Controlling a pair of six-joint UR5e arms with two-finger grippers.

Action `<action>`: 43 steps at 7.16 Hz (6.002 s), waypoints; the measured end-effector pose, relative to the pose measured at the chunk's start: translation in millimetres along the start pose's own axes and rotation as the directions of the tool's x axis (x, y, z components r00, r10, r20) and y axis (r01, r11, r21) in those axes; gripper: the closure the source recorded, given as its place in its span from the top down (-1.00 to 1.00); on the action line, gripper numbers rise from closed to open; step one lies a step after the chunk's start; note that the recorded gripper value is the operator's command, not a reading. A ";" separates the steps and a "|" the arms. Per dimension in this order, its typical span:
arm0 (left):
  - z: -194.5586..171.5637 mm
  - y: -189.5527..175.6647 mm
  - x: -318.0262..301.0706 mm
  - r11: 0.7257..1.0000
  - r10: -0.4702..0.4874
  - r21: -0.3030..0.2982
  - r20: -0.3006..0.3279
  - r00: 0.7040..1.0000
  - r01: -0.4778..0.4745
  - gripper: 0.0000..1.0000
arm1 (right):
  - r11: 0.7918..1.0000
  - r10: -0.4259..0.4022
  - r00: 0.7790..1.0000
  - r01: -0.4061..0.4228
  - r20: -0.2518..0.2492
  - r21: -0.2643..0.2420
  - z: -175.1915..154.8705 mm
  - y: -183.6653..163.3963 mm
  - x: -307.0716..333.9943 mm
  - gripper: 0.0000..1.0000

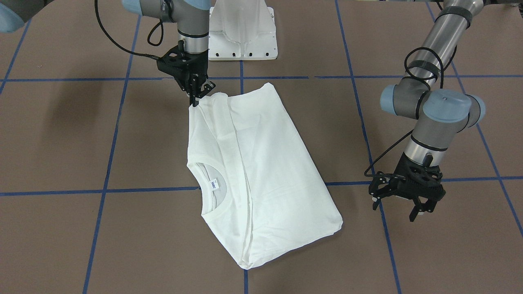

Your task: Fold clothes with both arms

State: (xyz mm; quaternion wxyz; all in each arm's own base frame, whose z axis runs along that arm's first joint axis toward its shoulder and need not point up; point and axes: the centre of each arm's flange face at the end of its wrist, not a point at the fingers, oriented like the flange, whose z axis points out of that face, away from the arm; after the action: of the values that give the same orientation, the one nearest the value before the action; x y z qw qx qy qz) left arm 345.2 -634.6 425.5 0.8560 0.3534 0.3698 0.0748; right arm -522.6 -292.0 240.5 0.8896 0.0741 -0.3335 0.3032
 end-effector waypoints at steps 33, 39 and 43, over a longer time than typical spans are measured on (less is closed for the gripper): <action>-44.9 26.4 35.4 0.999 -0.034 -0.034 -0.148 0.988 0.030 1.00 | 0.913 -0.402 0.899 0.379 -0.173 -0.149 4.2 -78.9 -149.2 0.94; -44.7 26.3 36.6 0.999 -0.033 -0.034 -0.150 0.988 0.029 1.00 | 0.764 -0.642 0.740 0.599 -0.198 -0.239 52.2 13.2 -158.1 0.26; -44.6 26.9 36.4 0.999 -0.033 -0.034 -0.149 0.988 0.028 1.00 | 0.716 -0.696 0.683 0.639 -0.221 -0.282 57.5 31.4 -147.9 0.06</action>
State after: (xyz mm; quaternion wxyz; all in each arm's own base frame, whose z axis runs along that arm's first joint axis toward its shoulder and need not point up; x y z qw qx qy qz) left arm 344.3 -576.0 400.9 0.8323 0.3275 0.4373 0.0937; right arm -660.4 -358.4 188.0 0.9821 0.0606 -0.1651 -0.0673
